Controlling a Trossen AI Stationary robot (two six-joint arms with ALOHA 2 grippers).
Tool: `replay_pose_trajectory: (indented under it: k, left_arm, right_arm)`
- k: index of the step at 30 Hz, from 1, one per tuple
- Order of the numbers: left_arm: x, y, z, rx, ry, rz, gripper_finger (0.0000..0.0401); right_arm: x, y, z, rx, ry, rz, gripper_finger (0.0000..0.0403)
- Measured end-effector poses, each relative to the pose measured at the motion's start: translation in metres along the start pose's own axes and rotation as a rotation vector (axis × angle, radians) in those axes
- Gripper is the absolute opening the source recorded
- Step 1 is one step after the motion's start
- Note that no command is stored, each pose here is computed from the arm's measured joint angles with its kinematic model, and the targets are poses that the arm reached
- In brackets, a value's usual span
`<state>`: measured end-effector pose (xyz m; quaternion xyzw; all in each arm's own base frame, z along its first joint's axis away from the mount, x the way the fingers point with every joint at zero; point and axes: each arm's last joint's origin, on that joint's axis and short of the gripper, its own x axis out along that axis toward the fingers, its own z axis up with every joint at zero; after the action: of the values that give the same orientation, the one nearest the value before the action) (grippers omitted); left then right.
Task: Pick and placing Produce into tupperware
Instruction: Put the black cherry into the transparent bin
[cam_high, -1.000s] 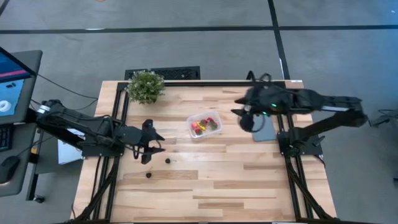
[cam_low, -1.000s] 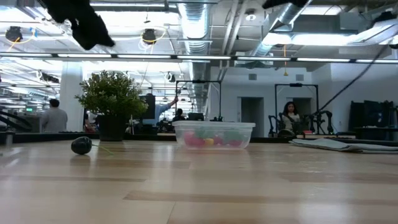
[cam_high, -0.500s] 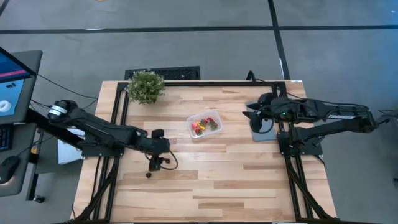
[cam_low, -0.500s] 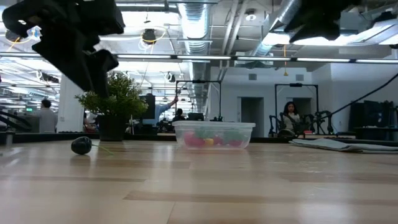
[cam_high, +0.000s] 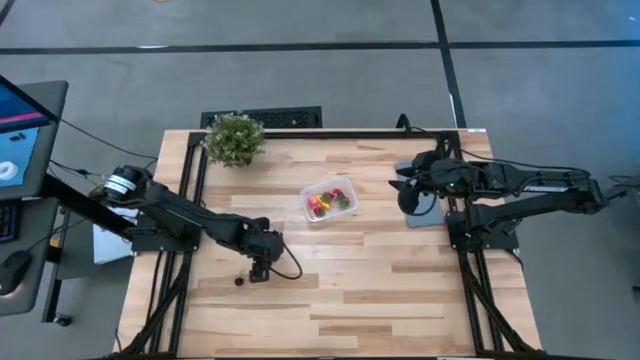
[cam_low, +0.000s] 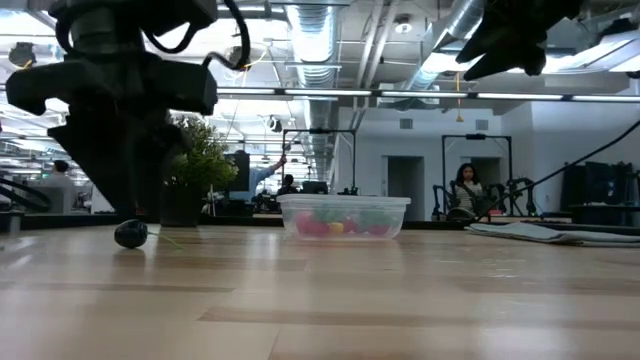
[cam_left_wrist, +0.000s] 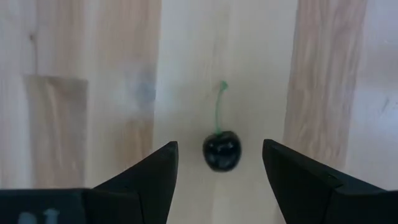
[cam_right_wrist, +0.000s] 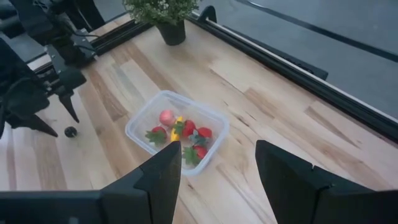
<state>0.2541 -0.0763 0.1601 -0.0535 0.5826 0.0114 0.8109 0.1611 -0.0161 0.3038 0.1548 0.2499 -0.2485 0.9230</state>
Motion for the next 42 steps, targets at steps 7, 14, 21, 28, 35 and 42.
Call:
replay_pose_trajectory:
  k: [7,14,21,28,35,42]
  left_arm:
    - [0.002,0.000,-0.002,-0.073,0.031,0.000,0.0225]
    - [0.009,0.000,-0.004,-0.093,0.067,0.007,0.0225]
    - [0.010,0.001,-0.003,-0.100,0.060,0.016,0.0225]
    - [0.028,0.000,-0.003,-0.102,0.099,0.019,0.0225]
    - [0.031,0.001,-0.003,-0.119,0.101,0.041,0.0215]
    - [0.032,0.001,-0.003,-0.118,0.103,0.044,0.0169]
  right_arm:
    - [0.000,0.000,0.000,0.001,-0.005,-0.001,0.0230]
    - [0.000,0.000,0.001,0.003,-0.010,0.001,0.0230]
    - [0.000,0.001,0.003,0.008,-0.026,0.008,0.0230]
    - [0.000,0.001,0.003,0.008,-0.025,0.008,0.0230]
    - [0.000,0.001,0.003,0.007,-0.023,0.007,0.0230]
    - [0.000,0.001,0.003,0.007,-0.024,0.007,0.0230]
